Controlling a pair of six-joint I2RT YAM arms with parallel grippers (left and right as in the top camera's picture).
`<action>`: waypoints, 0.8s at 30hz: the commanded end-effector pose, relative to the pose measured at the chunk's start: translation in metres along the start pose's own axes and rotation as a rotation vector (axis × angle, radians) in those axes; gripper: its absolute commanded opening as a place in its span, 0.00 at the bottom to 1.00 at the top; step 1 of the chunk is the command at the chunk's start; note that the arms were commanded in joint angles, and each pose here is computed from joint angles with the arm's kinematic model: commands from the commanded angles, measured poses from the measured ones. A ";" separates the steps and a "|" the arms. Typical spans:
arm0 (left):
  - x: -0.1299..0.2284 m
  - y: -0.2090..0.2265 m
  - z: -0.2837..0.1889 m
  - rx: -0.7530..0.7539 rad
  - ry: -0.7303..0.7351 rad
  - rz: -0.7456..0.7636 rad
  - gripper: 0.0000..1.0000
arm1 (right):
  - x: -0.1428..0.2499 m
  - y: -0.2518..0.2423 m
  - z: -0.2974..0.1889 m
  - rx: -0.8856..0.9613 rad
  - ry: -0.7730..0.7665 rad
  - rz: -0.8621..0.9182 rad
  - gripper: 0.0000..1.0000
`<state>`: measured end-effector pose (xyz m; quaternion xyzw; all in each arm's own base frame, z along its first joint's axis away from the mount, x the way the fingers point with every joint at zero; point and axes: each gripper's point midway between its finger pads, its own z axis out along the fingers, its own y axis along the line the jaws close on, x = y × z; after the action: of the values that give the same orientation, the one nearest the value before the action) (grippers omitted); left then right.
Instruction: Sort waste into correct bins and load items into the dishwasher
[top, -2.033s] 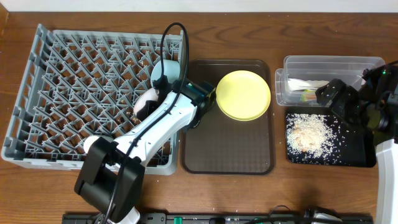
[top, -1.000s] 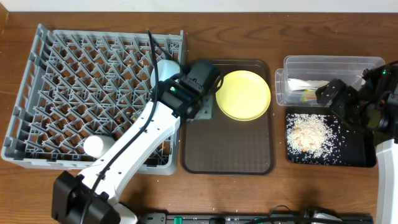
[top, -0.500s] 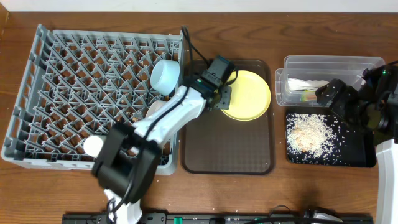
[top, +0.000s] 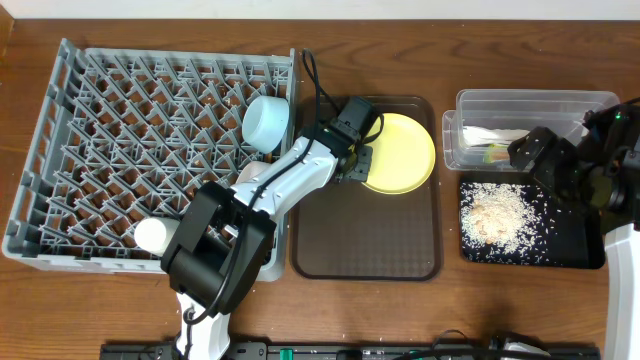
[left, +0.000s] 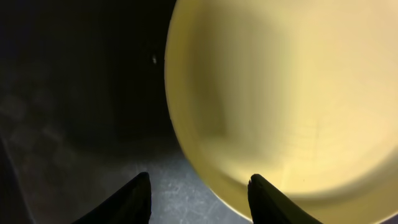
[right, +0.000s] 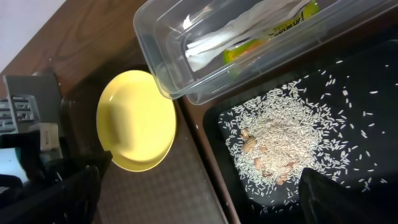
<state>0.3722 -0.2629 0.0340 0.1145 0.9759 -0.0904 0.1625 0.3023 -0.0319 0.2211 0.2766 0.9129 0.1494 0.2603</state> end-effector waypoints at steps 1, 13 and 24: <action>-0.005 -0.002 -0.012 0.019 -0.011 0.001 0.53 | -0.004 -0.005 -0.002 0.020 -0.014 0.003 0.99; -0.038 0.000 -0.153 0.074 -0.268 -0.018 0.58 | 0.005 0.061 0.005 -0.277 0.058 -0.042 0.88; -0.023 0.045 -0.245 -0.065 -0.420 -0.072 0.60 | 0.118 0.066 0.107 0.138 0.251 0.026 0.70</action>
<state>0.3318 -0.1887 0.2542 0.0674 0.9285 -0.1120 0.3475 0.3028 0.1175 0.1401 0.1819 0.9539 0.2074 0.1181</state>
